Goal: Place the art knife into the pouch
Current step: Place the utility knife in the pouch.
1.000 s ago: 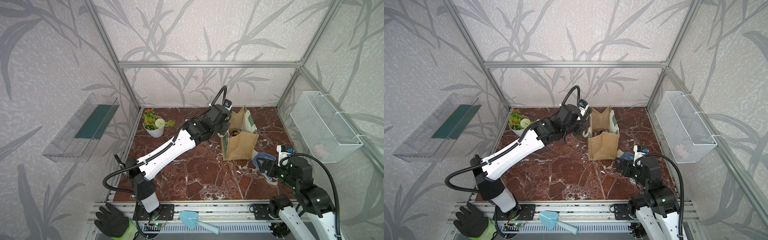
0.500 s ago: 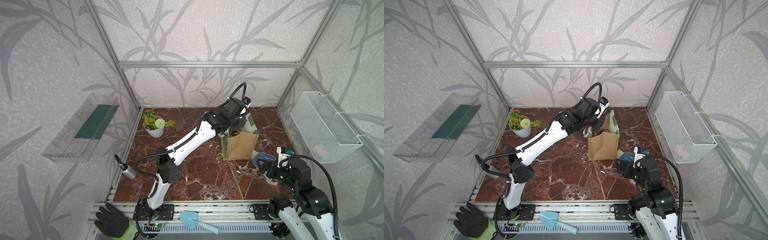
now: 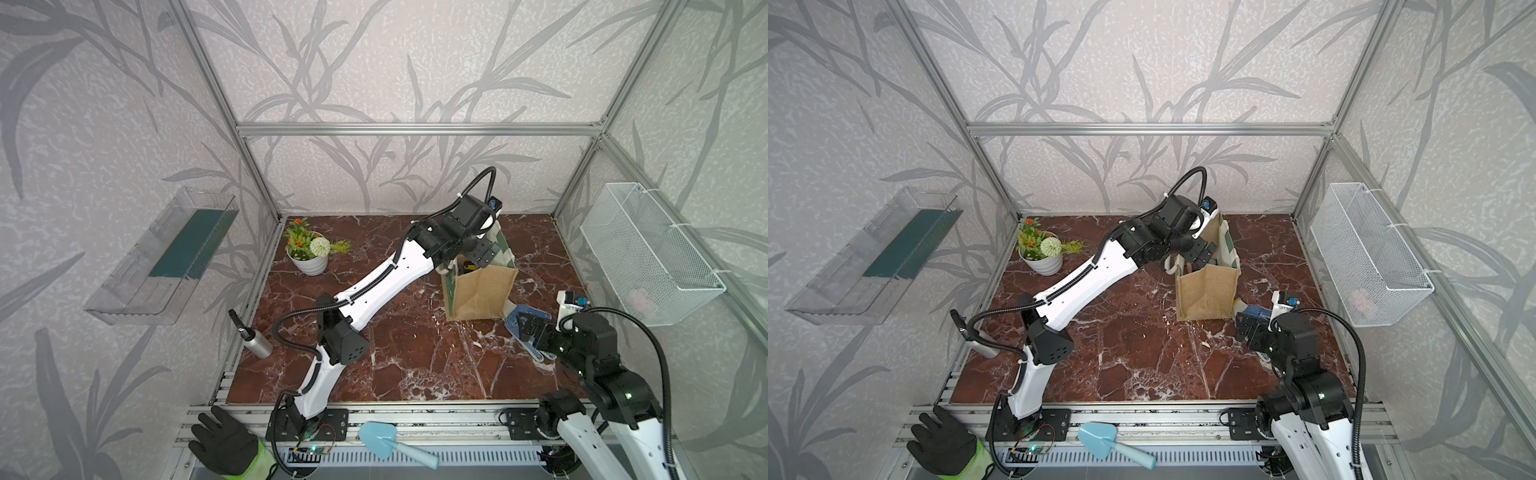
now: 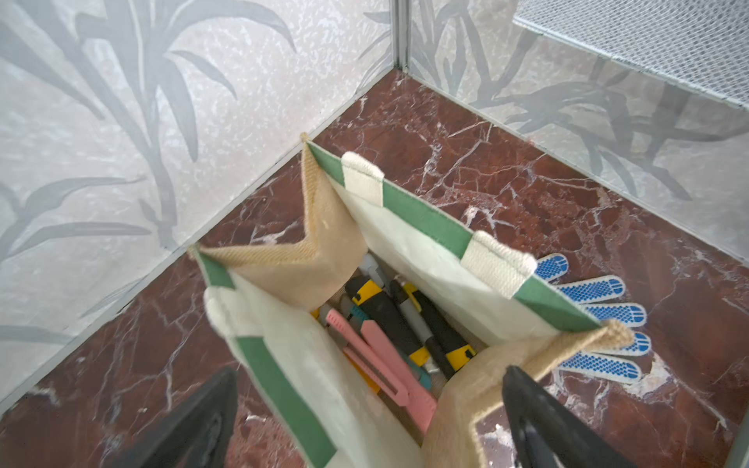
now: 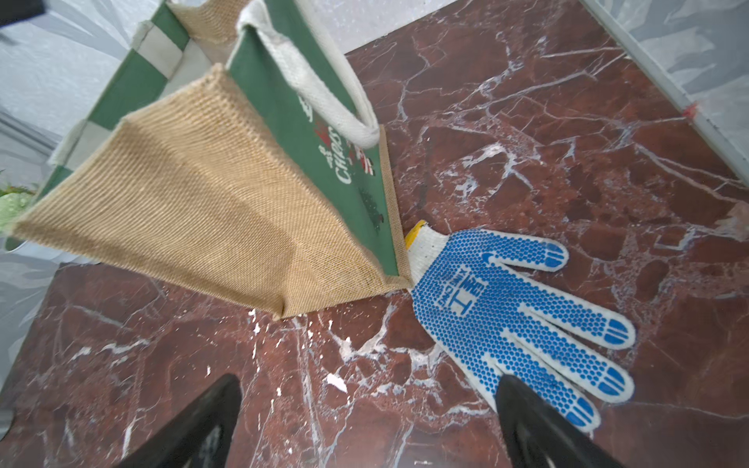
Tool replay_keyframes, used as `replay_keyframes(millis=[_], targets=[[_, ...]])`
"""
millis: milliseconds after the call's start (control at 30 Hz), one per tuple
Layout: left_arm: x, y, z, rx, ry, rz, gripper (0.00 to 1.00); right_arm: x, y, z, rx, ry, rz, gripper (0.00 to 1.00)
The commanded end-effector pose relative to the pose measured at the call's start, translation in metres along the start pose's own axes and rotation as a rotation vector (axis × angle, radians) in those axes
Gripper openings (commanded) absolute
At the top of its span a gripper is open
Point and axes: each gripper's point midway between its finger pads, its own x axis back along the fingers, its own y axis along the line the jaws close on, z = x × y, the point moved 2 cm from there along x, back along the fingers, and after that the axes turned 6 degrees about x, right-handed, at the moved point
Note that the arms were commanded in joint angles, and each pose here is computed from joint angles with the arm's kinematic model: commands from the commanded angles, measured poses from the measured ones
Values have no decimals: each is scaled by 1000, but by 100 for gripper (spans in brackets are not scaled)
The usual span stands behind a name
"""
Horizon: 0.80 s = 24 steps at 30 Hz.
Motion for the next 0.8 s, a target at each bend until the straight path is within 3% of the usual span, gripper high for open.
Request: replay_keyframes(millis=[0,133,267,367,533,667,767], targets=[[49,24,-20,3,-126,-110,99,-10,-9,-21,-8,-75,84,100],[83,50,-2,28,-186,-222,99,-20,-19,-37,-23,-181,156,99],[117,91,36,104,-216,-403,99,-30,-27,-47,-27,-245,211,99],[138,123,81,183,-217,-504,99,-37,-33,-53,-14,-278,260,99],[176,188,166,412,-244,-670,99,-50,-46,-52,33,-359,329,99],[209,224,228,456,-313,-957,99,-62,-53,-45,119,-342,380,99],[206,235,244,432,-375,-1011,99,-70,-61,-40,133,-367,423,99]])
